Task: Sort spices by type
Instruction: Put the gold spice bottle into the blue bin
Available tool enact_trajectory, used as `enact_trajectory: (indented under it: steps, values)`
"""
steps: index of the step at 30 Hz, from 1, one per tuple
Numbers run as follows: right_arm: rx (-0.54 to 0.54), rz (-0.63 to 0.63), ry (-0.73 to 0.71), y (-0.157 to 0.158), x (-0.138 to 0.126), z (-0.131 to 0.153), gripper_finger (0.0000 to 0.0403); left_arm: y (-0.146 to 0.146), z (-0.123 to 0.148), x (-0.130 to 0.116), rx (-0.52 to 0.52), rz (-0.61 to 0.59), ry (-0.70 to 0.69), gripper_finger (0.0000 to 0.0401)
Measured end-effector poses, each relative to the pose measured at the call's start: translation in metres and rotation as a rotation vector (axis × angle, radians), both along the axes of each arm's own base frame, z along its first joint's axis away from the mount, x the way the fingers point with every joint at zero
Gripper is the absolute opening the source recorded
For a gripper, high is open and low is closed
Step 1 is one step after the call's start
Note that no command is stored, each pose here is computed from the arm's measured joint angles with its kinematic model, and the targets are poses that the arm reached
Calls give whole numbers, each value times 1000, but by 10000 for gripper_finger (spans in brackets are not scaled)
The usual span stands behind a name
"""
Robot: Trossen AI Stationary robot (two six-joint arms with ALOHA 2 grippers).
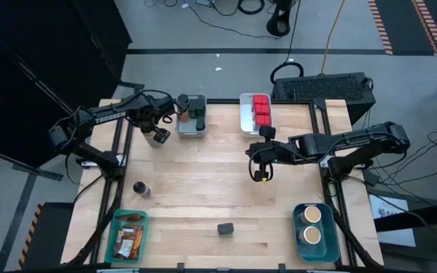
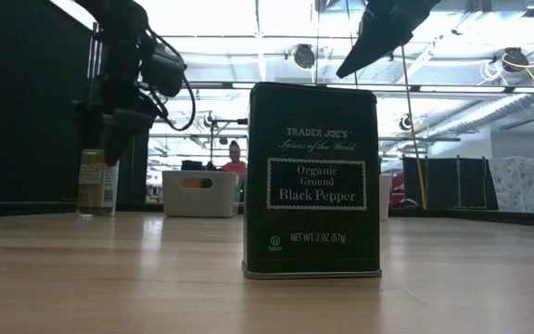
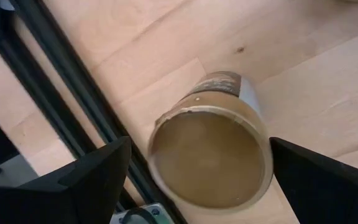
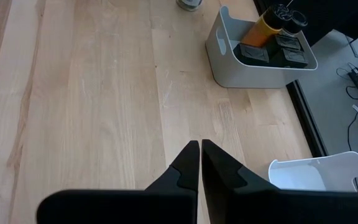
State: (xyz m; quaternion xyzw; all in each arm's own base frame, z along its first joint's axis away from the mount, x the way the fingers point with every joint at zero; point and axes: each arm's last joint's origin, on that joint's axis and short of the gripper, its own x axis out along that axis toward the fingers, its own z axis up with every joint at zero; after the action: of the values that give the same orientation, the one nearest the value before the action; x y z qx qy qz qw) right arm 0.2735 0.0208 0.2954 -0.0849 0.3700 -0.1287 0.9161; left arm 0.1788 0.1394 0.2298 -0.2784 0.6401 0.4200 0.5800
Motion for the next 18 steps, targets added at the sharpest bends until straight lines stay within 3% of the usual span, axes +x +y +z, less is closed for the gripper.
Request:
enact_trajectory:
  steps: [11, 18]
  values:
    - [7, -7, -3, 0, 0, 0, 0, 1, -8, 3, -3, -4, -55, 374]
    - [8, -7, -3, 0, 0, 0, 0, -3, -8, 2, -43, -2, -43, 352]
